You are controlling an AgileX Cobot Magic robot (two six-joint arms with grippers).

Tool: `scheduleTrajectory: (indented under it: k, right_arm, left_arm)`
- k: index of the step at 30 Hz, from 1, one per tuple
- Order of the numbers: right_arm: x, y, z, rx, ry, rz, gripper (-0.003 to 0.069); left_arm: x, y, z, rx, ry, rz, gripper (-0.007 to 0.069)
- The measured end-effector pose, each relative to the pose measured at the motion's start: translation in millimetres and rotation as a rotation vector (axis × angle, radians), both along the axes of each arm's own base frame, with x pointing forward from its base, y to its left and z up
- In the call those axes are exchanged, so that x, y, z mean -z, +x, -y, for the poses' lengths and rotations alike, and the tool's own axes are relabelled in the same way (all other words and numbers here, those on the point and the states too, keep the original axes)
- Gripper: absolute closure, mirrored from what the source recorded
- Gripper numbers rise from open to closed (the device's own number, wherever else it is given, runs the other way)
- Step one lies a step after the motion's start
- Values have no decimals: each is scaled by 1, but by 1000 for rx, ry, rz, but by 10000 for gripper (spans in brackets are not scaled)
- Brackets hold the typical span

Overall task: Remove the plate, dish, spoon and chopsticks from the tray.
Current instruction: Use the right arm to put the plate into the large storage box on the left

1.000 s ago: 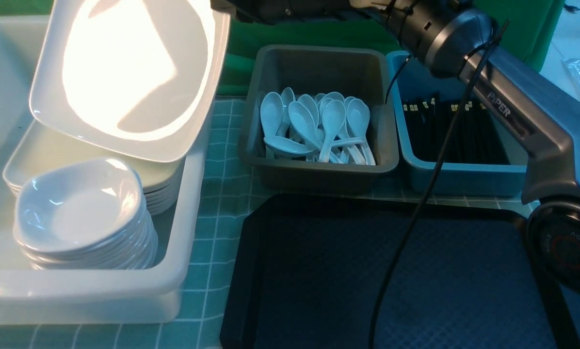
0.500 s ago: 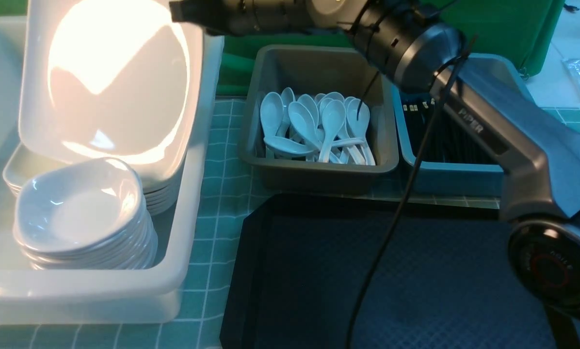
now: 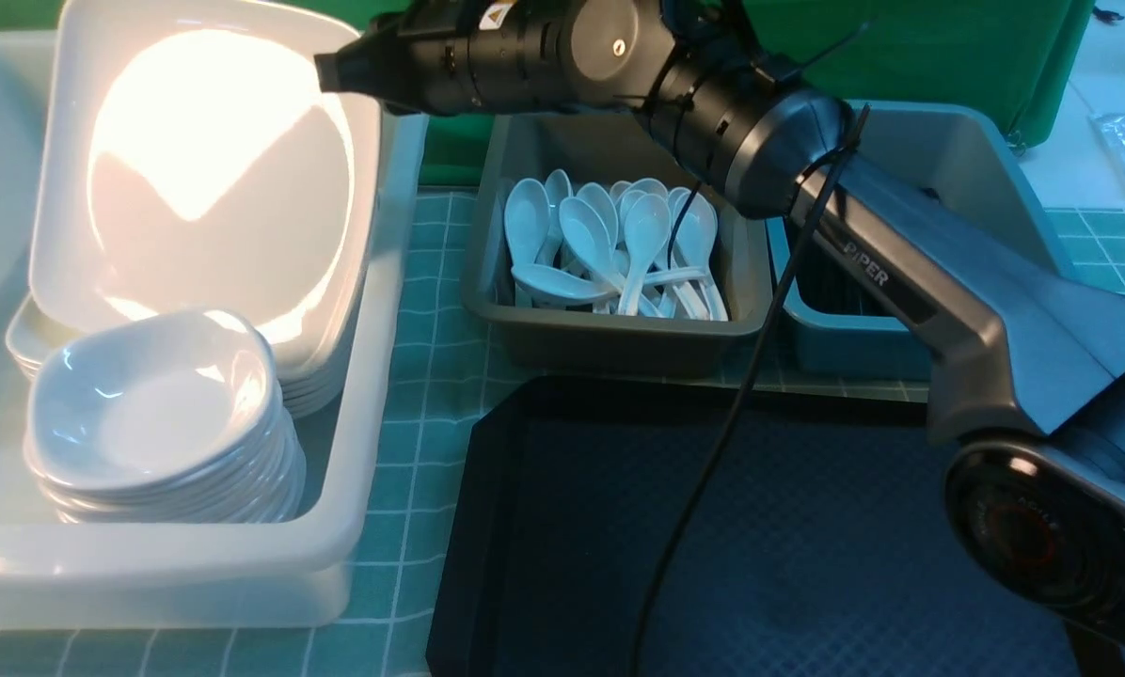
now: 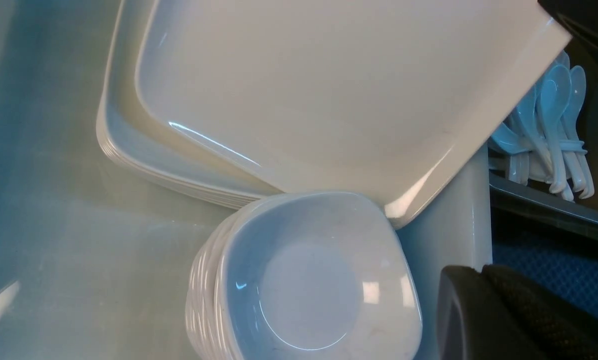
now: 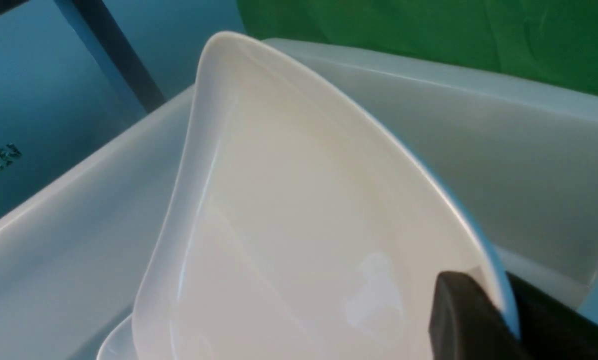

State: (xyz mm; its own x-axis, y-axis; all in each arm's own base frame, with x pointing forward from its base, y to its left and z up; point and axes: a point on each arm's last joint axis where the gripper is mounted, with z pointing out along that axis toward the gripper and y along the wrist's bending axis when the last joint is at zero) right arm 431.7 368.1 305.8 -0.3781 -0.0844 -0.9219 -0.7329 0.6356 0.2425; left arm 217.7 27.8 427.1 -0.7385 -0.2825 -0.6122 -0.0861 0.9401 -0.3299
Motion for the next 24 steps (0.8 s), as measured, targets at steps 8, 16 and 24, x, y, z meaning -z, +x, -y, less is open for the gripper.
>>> scheduleTrajectory:
  k: [8, 16, 24]
  right_arm:
    - [5, 1, -1, 1, -5, -7, 398]
    - [10, -1, 0, -32, -46, -48, 370]
    - [20, -10, 7, -86, -239, -118, 370]
  left_arm:
    - [0, 0, 0, 1, 0, 0, 615]
    - [0, 0, 0, 10, 9, 3, 615]
    - [0, 0, 0, 12, 9, 4, 615]
